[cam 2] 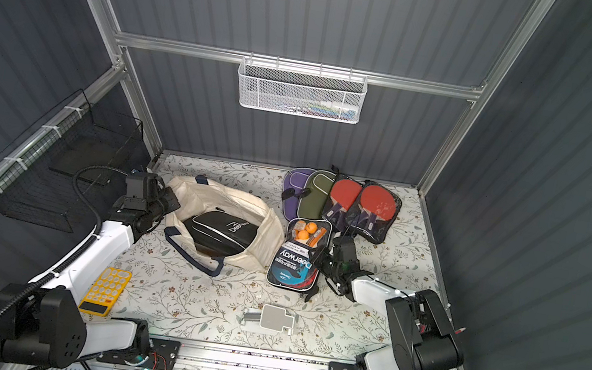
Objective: Remove the ping pong set from the canvas bag
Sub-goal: Place the ping pong set at the center of the board.
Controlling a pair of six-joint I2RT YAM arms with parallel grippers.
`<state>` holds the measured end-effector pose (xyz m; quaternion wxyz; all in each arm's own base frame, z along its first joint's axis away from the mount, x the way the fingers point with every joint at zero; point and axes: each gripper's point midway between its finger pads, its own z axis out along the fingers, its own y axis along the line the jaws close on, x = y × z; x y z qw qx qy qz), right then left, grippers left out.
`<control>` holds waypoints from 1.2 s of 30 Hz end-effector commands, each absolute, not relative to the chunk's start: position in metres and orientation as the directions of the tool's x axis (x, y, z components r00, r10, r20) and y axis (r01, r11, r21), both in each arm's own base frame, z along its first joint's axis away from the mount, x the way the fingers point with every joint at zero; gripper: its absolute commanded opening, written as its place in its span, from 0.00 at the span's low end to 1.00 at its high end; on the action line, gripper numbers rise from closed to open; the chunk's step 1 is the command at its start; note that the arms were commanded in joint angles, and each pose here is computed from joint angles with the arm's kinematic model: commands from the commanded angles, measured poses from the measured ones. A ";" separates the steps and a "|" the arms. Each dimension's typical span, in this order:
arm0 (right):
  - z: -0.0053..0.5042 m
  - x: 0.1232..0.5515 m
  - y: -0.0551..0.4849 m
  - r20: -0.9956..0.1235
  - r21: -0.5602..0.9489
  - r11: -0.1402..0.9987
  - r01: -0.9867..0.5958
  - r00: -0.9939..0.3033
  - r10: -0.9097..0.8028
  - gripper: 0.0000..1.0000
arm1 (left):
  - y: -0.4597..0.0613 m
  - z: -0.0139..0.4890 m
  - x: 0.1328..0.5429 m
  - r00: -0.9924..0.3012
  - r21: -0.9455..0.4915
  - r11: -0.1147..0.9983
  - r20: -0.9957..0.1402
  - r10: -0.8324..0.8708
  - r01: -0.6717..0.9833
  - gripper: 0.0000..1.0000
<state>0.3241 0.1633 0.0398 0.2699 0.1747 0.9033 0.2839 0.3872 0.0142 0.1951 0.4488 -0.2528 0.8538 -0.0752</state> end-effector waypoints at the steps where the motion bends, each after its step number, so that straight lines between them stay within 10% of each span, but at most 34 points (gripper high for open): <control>1: -0.031 0.257 0.121 -0.223 0.357 0.863 0.356 -0.865 0.449 0.53 | 0.019 0.209 0.392 -0.439 -0.365 0.859 -0.746 -0.501 -0.360 0.00; 24: 0.045 0.272 0.094 -0.457 0.307 0.903 0.301 -0.786 0.417 0.86 | 0.015 0.207 0.394 -0.449 -0.383 0.856 -0.734 -0.510 -0.348 0.00; 36: 0.222 0.284 0.214 -0.798 0.315 0.891 -0.328 -0.600 0.061 0.87 | -0.032 0.198 0.405 -0.529 -0.546 0.823 -0.657 -0.538 -0.158 0.00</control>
